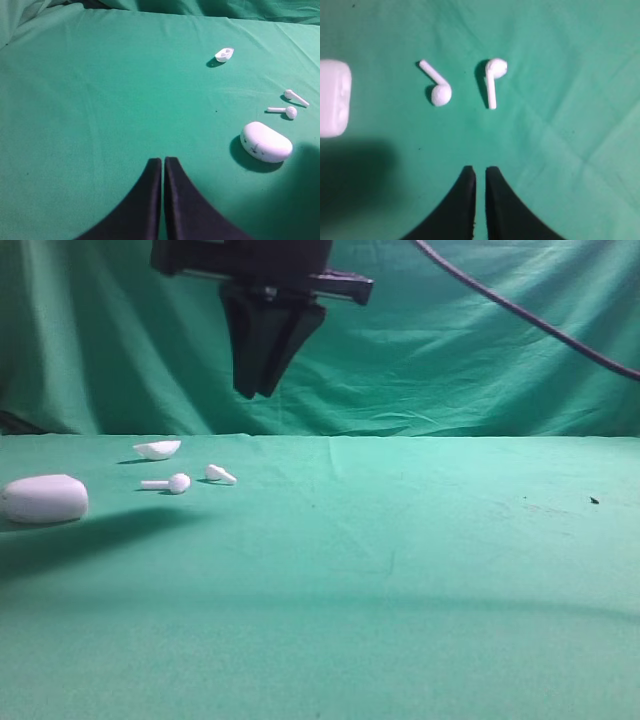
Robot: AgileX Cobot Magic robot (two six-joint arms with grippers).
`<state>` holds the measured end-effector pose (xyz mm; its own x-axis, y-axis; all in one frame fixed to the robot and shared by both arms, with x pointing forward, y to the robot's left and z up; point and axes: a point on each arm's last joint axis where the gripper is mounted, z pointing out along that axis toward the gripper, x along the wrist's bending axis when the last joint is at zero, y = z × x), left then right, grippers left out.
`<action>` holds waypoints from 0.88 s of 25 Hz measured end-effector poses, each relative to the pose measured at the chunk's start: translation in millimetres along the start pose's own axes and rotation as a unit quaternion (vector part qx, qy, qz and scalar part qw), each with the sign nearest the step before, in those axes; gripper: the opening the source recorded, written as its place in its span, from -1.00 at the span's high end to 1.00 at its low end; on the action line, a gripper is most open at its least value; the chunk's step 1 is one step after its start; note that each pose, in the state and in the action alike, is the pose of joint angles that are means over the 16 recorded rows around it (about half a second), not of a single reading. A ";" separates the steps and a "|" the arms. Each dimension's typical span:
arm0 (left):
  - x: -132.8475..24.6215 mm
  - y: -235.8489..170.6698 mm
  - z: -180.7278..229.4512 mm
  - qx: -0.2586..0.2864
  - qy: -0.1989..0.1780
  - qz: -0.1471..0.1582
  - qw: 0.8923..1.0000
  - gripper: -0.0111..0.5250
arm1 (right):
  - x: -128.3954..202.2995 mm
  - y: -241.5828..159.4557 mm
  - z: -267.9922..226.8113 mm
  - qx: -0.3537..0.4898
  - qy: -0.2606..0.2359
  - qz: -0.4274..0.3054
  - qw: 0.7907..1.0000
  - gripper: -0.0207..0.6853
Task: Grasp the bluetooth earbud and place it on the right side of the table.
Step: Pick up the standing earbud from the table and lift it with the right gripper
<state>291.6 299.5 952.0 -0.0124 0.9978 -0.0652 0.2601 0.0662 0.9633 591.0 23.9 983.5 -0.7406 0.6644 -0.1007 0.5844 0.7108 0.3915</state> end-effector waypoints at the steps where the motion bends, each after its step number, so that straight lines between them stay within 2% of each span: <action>1: 0.0 0.0 0.0 0.000 0.000 0.000 1.000 0.96 | -0.2 2.0 3.8 0.001 -0.001 0.002 1.000 0.17; 6: 0.0 0.0 0.0 0.000 0.000 0.000 1.000 0.96 | -1.0 8.3 21.4 0.010 -0.006 0.010 1.000 0.04; 22: 0.0 0.0 0.0 0.000 0.000 0.000 1.000 0.96 | -2.2 9.3 49.7 0.023 -0.019 0.015 0.999 0.02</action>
<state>291.6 299.5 952.0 -0.0124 0.9978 -0.0652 0.2601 0.0662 0.9633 614.7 40.5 942.0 -0.7090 0.6940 -0.1251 0.6224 0.6992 0.3517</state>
